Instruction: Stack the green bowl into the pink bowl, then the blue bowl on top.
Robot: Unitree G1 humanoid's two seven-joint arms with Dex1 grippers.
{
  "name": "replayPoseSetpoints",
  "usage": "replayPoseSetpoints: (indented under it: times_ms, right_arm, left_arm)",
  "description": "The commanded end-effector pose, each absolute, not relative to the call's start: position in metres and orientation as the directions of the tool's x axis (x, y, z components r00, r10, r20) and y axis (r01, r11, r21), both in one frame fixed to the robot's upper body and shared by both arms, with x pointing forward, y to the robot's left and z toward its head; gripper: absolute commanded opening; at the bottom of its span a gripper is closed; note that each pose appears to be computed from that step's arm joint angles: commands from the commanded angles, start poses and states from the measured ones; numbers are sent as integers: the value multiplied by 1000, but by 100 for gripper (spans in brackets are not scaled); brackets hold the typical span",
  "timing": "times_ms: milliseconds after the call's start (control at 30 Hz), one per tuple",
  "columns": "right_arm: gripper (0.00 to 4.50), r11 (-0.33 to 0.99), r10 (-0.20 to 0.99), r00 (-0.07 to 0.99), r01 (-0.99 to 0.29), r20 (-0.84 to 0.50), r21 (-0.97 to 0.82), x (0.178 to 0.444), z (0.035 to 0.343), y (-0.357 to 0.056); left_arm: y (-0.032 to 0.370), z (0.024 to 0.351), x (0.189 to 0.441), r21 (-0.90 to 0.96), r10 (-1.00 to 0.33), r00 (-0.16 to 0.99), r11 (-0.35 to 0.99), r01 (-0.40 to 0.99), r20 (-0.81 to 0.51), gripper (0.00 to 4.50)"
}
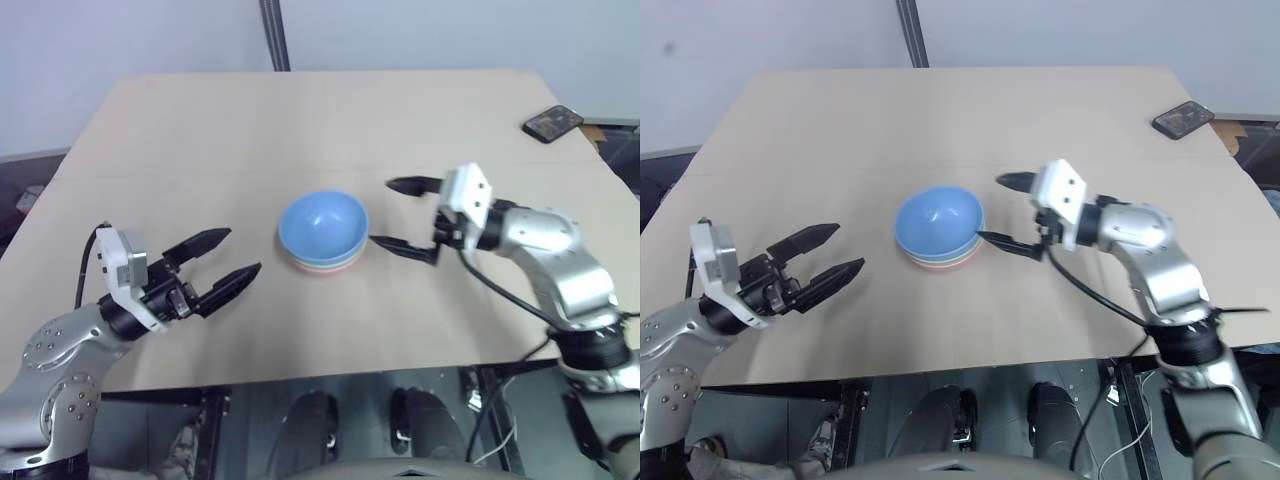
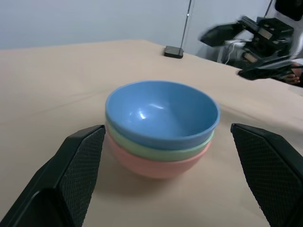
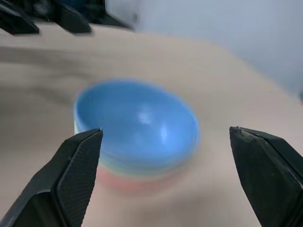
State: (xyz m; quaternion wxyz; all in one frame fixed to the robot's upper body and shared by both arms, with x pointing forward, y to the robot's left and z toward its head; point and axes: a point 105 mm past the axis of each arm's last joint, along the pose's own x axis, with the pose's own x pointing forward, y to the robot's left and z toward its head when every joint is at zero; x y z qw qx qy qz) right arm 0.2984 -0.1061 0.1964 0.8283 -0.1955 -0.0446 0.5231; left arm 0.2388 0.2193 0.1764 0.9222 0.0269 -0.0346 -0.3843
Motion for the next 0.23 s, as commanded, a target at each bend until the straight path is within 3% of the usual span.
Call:
replayPoseSetpoints:
  times_ms: [33,233]
  right_arm:
    - [447,488,822,558,-794,-116,-364,290,207,-145]
    - [447,556,757,622,-775,-201,-301,267,194,-189]
  left_arm:
    - [231,185,234,151,-663,749,741,655,6,450]
    - [250,175,217,143,-622,778,765,627,-85,450]
